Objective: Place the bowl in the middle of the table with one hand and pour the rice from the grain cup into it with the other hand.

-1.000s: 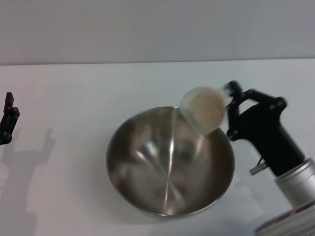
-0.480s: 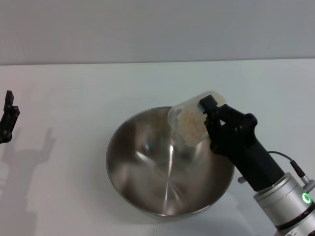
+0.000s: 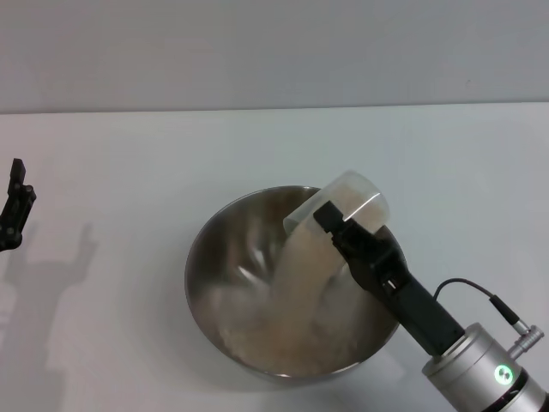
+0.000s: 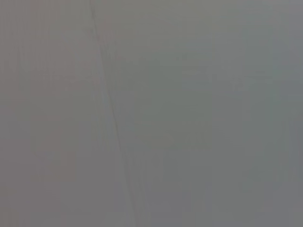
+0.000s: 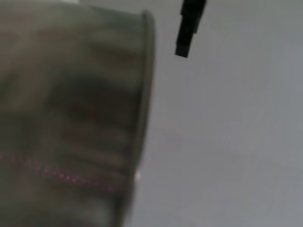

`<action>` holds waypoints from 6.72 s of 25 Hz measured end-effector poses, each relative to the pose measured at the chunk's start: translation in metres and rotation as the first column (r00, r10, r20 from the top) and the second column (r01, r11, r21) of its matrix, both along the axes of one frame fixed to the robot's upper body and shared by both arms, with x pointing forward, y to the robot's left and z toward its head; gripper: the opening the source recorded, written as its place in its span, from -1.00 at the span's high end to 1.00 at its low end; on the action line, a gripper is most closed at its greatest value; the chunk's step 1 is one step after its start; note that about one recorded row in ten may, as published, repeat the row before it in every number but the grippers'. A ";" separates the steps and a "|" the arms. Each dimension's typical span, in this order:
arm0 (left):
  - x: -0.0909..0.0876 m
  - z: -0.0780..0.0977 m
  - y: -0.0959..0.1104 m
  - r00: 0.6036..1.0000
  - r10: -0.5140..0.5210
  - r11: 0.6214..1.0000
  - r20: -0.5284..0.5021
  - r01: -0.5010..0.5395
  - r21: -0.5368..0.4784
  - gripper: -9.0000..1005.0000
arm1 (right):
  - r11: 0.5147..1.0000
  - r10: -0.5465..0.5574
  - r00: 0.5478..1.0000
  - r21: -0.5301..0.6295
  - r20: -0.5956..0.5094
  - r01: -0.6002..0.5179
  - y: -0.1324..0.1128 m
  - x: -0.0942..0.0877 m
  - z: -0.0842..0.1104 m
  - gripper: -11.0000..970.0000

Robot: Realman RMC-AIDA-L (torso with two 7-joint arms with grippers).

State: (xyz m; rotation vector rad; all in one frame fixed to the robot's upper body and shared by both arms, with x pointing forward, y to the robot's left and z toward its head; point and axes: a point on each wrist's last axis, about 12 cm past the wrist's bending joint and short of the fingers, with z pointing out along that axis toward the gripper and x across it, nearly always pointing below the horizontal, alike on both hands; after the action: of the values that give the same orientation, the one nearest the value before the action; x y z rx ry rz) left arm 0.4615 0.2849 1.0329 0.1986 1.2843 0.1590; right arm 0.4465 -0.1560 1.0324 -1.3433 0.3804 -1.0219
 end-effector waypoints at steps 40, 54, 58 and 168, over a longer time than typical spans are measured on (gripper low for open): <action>-0.001 -0.001 0.001 1.000 0.002 1.000 -0.005 -0.002 0.001 -0.63 | 0.992 -0.011 0.999 0.123 0.040 0.006 0.015 -0.011 0.017 0.97; 0.000 0.000 0.000 1.000 -0.002 1.000 -0.001 0.002 0.002 -0.62 | 0.394 0.324 0.932 0.919 -0.160 0.020 -0.036 -0.012 0.035 0.97; 0.000 0.000 0.000 1.000 -0.002 1.000 -0.002 0.002 0.004 -0.62 | 0.155 0.493 0.863 0.987 -0.106 0.033 -0.063 -0.010 0.030 0.97; -0.003 -0.004 0.000 1.000 -0.006 1.000 -0.021 0.006 0.000 -0.62 | -0.211 0.156 0.937 0.916 -0.314 0.342 -0.193 -0.072 -0.020 -0.21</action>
State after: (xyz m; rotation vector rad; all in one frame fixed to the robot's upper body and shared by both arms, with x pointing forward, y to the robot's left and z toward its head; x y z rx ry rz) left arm 0.4587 0.2850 1.0291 0.2046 1.3046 0.1515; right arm 0.3741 -0.3489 1.0123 0.1804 1.2900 -0.2107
